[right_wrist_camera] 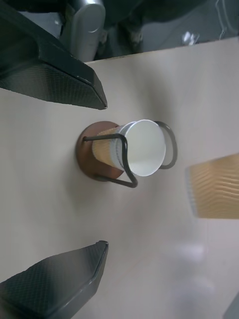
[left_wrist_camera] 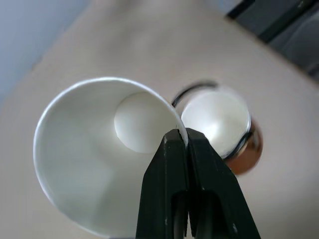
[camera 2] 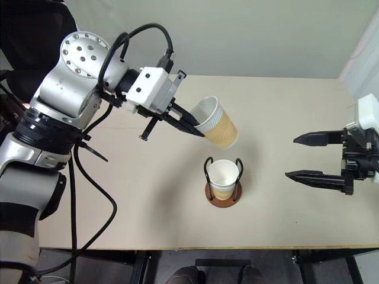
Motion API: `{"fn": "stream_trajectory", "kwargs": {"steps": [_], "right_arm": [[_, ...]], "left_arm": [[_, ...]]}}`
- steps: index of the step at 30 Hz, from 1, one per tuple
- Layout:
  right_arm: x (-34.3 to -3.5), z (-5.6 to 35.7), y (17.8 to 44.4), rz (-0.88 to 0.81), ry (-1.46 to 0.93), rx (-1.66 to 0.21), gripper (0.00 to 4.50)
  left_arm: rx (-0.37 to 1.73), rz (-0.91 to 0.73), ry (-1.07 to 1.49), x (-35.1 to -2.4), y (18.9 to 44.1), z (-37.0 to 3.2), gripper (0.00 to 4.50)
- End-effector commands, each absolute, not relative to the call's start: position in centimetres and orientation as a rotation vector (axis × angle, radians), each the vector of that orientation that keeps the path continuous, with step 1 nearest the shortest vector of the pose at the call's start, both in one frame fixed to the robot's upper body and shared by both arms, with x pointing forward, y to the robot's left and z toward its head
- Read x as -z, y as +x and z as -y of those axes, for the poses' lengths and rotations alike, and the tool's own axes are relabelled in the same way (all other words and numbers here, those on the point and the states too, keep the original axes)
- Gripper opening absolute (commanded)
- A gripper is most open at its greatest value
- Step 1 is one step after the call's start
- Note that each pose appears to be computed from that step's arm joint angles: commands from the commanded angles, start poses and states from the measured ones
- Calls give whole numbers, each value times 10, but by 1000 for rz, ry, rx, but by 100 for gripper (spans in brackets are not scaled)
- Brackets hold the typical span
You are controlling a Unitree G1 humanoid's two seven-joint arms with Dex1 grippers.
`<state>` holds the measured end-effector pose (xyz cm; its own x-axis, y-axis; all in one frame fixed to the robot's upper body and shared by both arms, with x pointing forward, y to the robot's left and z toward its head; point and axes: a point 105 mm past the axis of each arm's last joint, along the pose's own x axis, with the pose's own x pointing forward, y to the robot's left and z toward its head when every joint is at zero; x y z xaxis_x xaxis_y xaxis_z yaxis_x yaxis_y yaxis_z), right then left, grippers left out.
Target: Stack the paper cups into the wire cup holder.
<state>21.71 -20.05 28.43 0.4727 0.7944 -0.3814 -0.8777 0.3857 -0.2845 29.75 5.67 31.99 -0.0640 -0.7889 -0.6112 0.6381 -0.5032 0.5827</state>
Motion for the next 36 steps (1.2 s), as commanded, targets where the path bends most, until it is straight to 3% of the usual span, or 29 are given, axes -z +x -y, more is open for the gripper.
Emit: {"fn": "stream_trajectory", "kwargs": {"steps": [1,6,13,24,27,36], "right_arm": [[-298,198,198,-177,-518,-1049,440],[-311,196,175,-191,-515,-1018,440],[-312,198,164,-184,-517,-932,440],[-311,195,161,-201,-521,-922,440],[-310,193,163,-199,-521,-936,440],[-297,190,177,-208,-492,-1001,440]], "left_arm": [[1864,196,1132,-328,280,-50,2],[1905,97,1213,-308,283,-53,2],[1915,60,1336,-282,303,-47,2],[2027,16,1401,-262,292,-46,2],[2015,35,1414,-266,294,-45,65],[1926,163,1248,-301,295,-41,390]]}}
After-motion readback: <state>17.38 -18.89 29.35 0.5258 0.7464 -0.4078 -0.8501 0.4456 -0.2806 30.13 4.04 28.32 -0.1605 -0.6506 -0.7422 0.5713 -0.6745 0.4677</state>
